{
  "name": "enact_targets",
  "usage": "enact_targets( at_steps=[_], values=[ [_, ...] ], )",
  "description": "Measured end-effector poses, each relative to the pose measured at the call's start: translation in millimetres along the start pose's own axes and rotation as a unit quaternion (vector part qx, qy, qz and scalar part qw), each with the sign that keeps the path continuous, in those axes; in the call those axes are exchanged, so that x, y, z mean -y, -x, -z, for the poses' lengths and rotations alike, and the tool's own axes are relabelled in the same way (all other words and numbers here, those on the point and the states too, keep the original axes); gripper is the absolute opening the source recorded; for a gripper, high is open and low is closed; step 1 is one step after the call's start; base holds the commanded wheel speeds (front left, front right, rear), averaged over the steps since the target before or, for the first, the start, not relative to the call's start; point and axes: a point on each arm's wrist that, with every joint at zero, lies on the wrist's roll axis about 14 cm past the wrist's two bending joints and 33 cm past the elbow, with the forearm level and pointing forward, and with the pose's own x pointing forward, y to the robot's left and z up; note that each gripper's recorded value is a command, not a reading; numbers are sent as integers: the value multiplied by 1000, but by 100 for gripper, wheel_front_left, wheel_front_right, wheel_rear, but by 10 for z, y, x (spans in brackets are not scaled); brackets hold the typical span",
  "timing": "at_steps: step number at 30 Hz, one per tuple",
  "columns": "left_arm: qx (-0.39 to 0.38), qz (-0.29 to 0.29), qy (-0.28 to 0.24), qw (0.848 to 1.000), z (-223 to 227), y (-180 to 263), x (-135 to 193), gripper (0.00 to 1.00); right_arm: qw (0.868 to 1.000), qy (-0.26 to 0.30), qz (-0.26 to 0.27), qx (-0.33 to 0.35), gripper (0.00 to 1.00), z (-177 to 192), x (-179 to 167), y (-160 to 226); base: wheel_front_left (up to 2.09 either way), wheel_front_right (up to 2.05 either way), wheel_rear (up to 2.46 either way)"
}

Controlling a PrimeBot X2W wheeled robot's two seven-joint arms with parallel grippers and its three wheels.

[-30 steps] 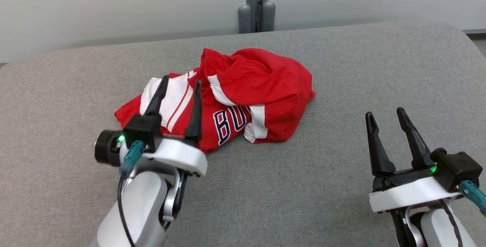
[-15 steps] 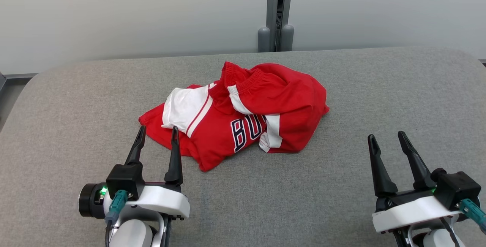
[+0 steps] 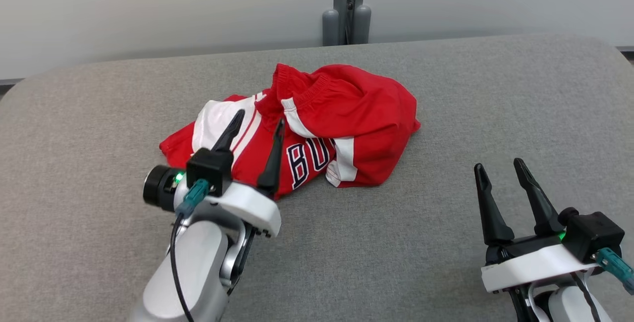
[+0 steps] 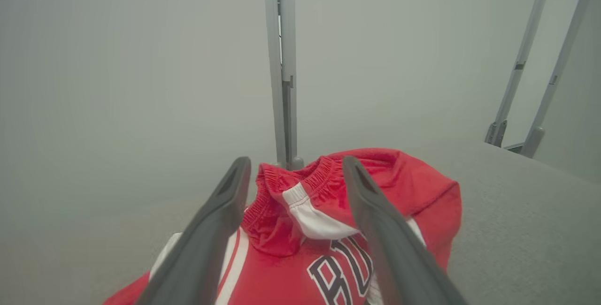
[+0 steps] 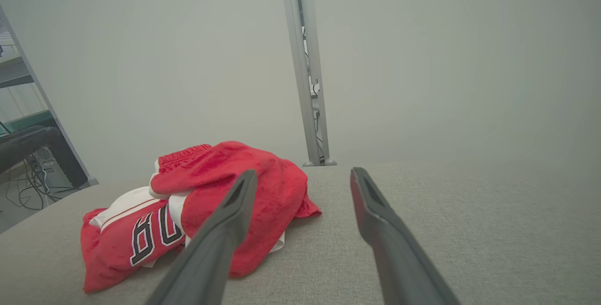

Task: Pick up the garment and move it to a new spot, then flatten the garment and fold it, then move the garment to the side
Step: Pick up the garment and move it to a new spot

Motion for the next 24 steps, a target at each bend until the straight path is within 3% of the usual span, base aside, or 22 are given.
enact_targets(
  at_steps=[6,9,24],
  values=[
    [-28,89,13,996,49,-376,489,100,1000,6,19,-2,100,9,158,-25,0,0,0],
    [-49,105,-2,993,153,-523,643,100,1000,10,28,-4,100,14,239,-33,0,0,0],
    [-183,94,-85,975,911,-951,539,100,998,18,56,-21,100,117,466,-39,0,0,0]
  ],
)
